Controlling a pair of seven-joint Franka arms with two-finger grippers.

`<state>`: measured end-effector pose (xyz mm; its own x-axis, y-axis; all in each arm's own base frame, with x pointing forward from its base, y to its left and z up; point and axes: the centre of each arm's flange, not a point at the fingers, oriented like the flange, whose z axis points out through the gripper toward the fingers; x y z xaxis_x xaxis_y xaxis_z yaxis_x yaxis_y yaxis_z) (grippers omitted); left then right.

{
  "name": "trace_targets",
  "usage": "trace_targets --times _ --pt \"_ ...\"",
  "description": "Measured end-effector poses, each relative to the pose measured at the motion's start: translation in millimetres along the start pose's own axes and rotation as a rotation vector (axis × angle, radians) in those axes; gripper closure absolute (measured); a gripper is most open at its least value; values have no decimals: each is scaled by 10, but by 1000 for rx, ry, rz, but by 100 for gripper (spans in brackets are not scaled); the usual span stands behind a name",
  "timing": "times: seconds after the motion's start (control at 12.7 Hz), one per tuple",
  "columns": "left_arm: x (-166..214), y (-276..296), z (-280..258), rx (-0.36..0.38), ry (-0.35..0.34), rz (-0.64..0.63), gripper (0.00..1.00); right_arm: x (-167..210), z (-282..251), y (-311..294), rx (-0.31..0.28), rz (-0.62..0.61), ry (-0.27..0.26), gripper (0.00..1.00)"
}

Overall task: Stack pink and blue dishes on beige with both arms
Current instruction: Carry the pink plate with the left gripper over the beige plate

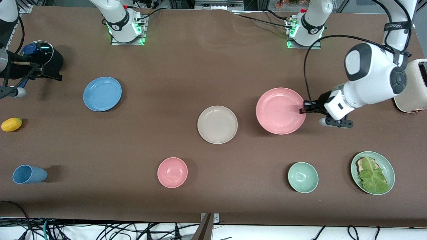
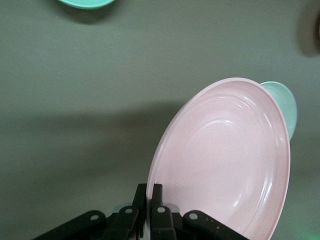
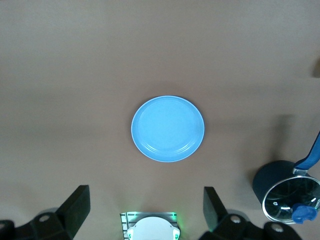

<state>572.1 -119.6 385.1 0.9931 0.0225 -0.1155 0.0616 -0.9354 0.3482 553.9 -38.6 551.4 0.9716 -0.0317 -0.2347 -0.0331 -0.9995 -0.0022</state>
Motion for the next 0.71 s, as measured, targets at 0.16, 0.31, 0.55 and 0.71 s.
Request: trace_targets --times 0.16,0.31,0.55,0.71 --pt "-51 316 75 35 3 -36 93 0 1 0 0 0 0 0" --pt "-97 654 212 82 28 -79 93 0 1 0 0 0 -1 0" --pt "-194 1177 611 86 62 -135 93 -1 1 0 0 0 -1 0" --pt "-245 1372 872 91 69 -163 93 -1 1 0 0 0 -1 0"
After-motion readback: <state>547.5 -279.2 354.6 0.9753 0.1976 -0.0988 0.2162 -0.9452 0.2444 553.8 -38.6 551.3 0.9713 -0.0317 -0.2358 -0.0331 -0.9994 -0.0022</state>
